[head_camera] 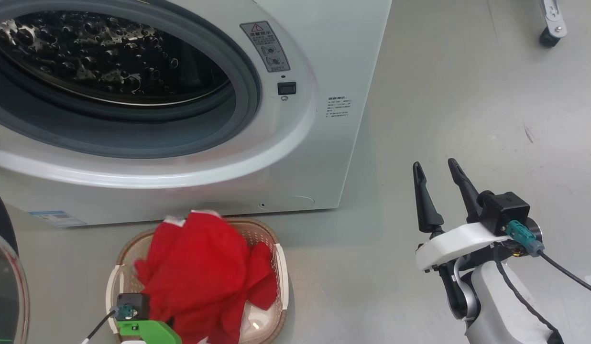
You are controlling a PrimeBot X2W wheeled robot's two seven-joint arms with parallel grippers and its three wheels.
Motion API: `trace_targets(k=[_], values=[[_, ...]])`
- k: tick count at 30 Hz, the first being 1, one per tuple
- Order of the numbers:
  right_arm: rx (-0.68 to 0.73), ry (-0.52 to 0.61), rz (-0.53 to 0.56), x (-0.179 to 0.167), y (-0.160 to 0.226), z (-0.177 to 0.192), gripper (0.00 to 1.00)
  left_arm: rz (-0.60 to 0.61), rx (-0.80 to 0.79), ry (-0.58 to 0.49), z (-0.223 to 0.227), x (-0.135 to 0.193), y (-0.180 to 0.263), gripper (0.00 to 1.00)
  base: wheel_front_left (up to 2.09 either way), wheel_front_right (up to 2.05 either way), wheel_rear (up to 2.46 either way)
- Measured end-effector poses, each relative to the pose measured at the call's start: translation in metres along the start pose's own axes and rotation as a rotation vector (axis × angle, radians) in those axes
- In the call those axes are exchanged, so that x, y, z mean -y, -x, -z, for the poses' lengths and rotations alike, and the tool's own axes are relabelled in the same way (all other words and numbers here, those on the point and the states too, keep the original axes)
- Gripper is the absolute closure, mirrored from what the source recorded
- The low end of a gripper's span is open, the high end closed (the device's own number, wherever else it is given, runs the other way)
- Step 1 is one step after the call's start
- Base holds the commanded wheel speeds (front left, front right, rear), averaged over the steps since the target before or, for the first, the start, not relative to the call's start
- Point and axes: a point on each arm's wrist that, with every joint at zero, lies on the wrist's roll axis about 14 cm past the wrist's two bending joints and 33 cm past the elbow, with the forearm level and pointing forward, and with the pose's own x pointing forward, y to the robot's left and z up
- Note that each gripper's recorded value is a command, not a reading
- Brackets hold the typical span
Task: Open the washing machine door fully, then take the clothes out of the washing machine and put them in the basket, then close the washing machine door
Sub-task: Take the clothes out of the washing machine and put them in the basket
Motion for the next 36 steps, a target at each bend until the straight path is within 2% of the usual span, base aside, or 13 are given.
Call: trace_targets(k=[12, 29, 36], values=[[-0.028, 0.002, 0.007, 0.005, -0.004, 0.012, 0.00, 0.042, -0.007, -0.038, -0.001, 0.012, -0.009, 1.00, 0.00, 0.00, 0.00], [-0.072, -0.013, 0.037, 0.023, -0.028, 0.038, 0.00, 0.133, 0.085, -0.098, -0.043, 0.040, -0.054, 1.00, 0.00, 0.00, 0.00], [-0.085, -0.014, 0.056, 0.036, -0.040, 0.049, 0.00, 0.142, 0.008, -0.103, -0.022, 0.041, -0.073, 1.00, 0.00, 0.00, 0.00]])
